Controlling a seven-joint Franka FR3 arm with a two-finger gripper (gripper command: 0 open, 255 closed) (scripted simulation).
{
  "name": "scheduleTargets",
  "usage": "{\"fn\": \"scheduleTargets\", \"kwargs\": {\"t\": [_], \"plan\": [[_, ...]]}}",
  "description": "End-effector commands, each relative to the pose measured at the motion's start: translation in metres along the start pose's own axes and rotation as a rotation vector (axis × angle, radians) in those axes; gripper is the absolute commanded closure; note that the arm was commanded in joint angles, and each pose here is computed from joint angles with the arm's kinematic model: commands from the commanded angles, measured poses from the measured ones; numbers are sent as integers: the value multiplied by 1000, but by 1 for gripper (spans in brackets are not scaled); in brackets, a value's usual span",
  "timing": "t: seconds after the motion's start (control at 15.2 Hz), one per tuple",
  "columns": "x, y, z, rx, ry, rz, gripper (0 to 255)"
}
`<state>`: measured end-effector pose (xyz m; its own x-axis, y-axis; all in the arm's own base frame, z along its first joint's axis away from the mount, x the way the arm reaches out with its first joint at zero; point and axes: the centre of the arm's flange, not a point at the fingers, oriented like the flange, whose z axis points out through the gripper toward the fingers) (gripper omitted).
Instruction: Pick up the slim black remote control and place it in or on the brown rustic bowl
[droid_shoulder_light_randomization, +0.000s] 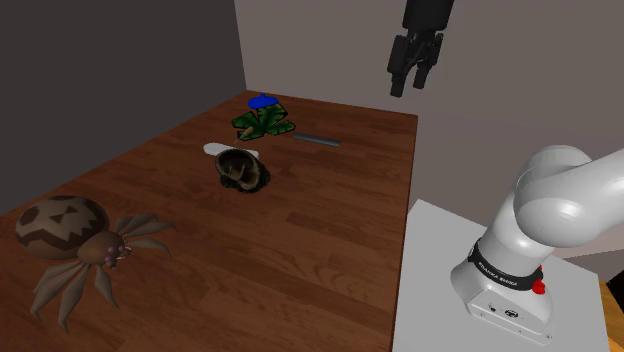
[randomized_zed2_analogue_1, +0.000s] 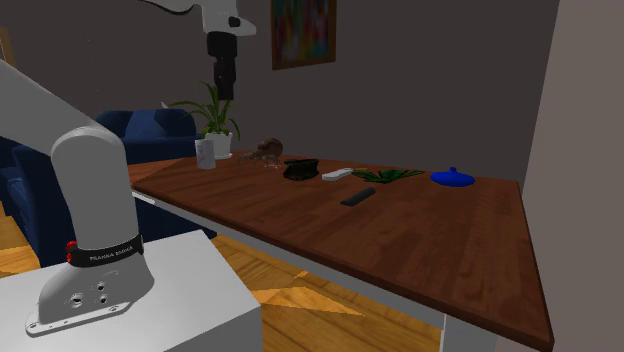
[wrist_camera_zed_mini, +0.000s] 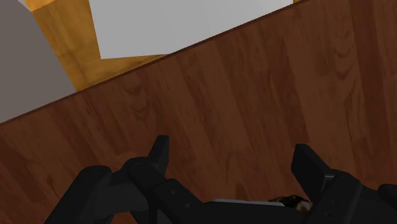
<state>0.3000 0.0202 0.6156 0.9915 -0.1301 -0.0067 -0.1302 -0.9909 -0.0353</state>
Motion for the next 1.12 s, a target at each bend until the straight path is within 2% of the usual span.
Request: {"fn": "scheduleTargets", "kwargs": {"t": [0.0,1.06], "plan": [[0,0,0,0,0,0,0],[160,87,111,19,-10,-156,0]]}}
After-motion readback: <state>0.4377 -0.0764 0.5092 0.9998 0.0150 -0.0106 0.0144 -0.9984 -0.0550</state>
